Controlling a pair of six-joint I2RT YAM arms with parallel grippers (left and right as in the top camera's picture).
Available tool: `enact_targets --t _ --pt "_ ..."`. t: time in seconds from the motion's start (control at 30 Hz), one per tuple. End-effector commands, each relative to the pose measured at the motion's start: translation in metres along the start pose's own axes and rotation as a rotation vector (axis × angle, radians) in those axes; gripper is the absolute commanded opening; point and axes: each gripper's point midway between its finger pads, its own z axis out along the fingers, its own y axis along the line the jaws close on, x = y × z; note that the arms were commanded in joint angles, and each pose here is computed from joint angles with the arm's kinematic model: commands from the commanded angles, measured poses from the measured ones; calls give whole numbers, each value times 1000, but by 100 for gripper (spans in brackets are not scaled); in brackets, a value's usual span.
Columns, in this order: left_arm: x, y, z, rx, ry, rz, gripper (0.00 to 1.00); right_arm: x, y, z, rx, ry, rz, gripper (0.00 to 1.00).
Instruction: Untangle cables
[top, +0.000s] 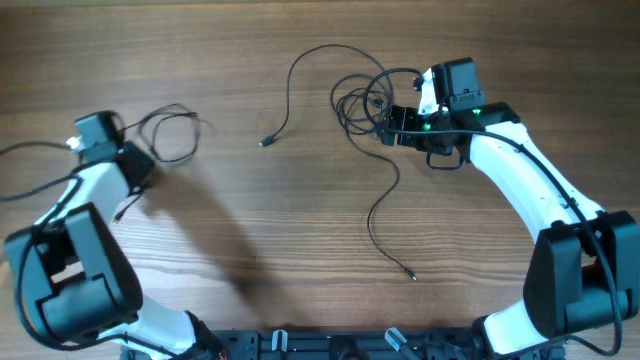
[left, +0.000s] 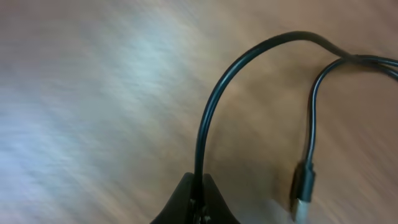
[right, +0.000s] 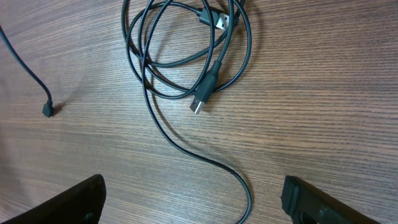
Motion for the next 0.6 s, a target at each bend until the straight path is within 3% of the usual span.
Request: enact_targets --t 0.0,0.13,0.17,0.2,0.27,0.3,0.43,0.57 --pt "-4 34 8 -40 22 -72 4 7 -4 8 7 28 -6 93" --pt "-14 42 10 -14 7 -108 4 7 -4 8 6 26 -7 93" --pt "-19 41 10 -9 -10 -90 16 6 -4 8 5 24 -8 93" --pt "-27 39 6 -2 -29 -89 61 6 -4 8 5 24 -8 94" --pt "-47 34 -8 12 -64 -94 95 6 -4 8 5 24 -8 94" --pt "-59 31 -18 22 -90 -97 100 6 -4 8 5 24 -8 94" --pt "-116 17 -77 85 -238 -122 100 6 -3 8 4 21 -9 94" --pt "-137 -5 -127 248 -312 -190 100 4 -3 8 1 14 -10 95"
